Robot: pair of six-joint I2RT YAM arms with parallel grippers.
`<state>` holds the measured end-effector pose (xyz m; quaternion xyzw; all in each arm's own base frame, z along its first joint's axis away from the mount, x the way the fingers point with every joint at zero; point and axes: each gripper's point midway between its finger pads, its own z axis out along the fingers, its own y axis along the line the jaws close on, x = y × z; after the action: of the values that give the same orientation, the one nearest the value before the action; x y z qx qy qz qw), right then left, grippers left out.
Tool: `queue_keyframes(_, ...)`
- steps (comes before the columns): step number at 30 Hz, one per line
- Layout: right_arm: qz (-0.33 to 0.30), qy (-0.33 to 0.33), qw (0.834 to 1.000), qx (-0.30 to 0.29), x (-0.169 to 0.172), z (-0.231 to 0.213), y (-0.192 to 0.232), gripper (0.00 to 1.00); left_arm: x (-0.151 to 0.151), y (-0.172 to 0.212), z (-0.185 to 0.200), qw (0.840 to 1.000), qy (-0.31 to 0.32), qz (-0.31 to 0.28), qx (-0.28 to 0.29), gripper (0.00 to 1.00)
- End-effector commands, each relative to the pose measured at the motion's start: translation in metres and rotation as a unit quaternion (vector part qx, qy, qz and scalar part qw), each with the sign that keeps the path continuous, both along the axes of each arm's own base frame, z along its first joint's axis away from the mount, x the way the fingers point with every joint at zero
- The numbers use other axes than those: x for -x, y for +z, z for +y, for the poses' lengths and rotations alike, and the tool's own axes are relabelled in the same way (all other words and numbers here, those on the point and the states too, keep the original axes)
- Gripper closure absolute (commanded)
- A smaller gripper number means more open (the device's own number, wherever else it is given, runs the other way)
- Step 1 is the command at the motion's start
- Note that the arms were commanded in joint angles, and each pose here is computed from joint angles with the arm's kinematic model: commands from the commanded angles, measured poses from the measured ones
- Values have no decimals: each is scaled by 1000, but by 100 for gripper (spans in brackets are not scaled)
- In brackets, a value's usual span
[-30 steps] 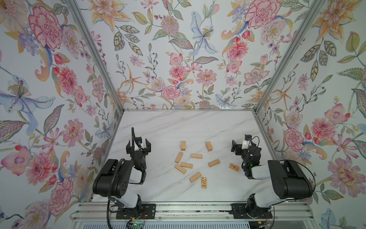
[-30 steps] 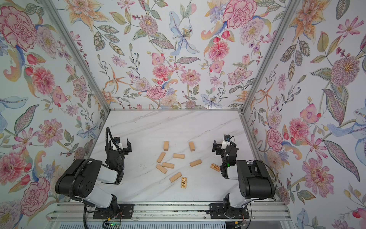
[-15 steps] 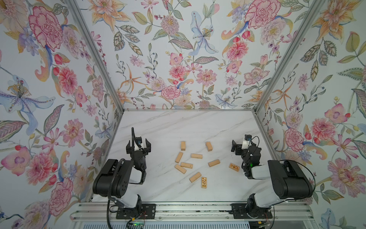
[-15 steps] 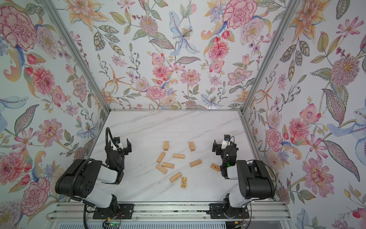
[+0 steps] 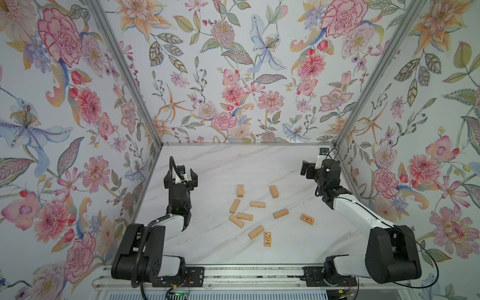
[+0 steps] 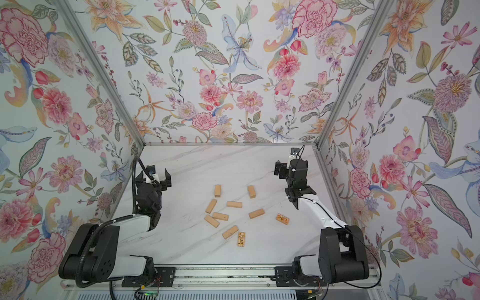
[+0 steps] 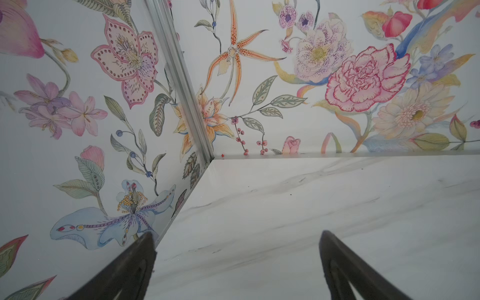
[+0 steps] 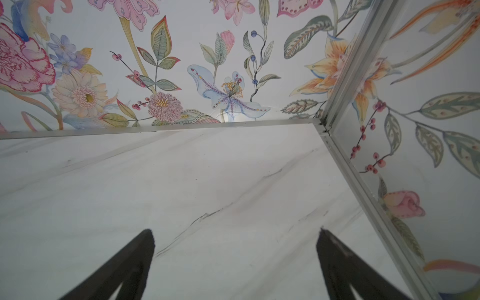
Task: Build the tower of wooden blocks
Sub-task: 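Move right gripper over the upright wooden block while left arm reaches forward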
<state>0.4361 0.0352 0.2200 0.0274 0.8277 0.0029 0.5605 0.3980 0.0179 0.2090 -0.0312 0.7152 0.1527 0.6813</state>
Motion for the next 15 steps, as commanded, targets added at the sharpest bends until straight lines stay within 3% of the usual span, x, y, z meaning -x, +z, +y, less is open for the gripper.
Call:
queue_keyframes(1,182,9,981,-64,33,14,-58,1,-8,3,-20,998,-37,46,36,1)
queue_keyframes(4,199,39,976,-77,34,30,-60,1,-15,19,-47,994,-71,59,66,1)
queue_keyframes(8,228,70,969,-61,33,54,-60,0,-9,33,-90,992,-90,71,49,1)
queue_keyframes(15,291,118,949,-24,34,105,-77,11,6,27,-173,979,-145,129,54,1)
